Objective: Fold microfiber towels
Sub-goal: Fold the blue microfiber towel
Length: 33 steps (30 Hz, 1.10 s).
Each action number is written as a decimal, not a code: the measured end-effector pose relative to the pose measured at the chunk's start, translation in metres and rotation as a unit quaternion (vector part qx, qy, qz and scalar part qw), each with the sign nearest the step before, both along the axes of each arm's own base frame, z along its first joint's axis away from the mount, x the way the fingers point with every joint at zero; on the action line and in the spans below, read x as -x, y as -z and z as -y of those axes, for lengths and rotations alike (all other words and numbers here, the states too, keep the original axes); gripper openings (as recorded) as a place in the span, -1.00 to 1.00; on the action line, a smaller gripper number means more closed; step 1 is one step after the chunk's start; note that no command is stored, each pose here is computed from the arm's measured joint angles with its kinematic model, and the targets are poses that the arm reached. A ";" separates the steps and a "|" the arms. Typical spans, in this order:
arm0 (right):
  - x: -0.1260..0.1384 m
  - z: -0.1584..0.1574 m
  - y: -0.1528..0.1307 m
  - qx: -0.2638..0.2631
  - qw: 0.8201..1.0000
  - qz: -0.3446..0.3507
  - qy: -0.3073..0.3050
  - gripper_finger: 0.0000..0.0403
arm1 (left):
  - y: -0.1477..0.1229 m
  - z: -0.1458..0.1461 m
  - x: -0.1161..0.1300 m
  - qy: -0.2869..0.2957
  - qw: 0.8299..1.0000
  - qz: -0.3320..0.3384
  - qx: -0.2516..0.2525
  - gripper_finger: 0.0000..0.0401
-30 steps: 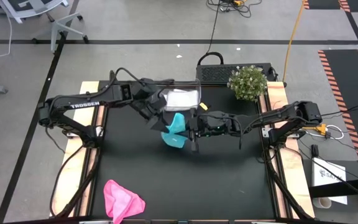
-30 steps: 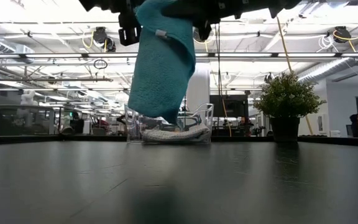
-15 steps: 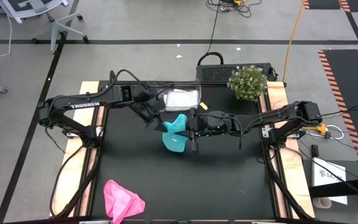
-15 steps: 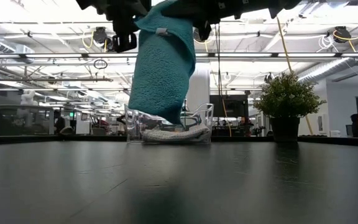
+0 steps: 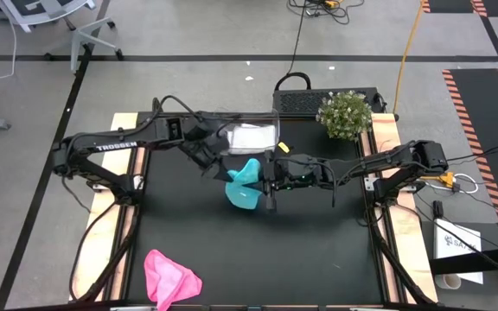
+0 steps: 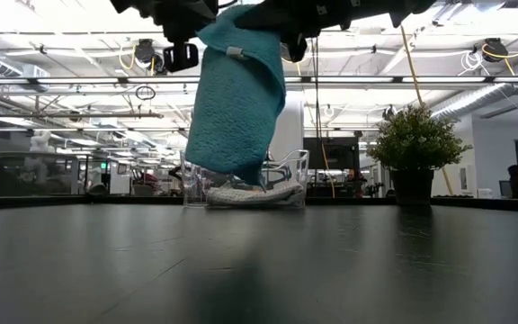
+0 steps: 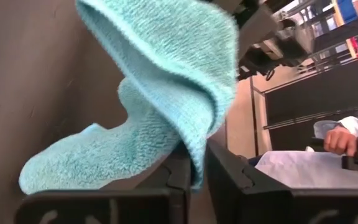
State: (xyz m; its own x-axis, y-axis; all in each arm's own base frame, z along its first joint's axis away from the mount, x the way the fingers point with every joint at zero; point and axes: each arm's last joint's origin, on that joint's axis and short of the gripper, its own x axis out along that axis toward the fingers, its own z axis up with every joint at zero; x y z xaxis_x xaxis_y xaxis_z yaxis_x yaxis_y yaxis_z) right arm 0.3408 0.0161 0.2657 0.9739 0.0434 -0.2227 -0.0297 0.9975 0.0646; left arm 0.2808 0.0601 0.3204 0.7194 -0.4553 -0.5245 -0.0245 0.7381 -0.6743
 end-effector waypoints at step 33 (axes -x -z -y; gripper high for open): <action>0.000 -0.005 -0.004 0.009 1.000 0.020 -0.010 -1.00 | -0.003 -0.003 0.005 -0.024 0.999 -0.003 -0.025 -0.46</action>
State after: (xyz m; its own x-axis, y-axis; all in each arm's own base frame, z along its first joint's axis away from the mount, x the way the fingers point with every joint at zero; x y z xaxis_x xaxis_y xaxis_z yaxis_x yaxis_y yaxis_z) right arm 0.3413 0.0206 0.2693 0.9811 0.0591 -0.1844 -0.0517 0.9977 0.0450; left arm 0.2759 0.0628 0.3231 0.7364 -0.3924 -0.5511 -0.0660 0.7690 -0.6358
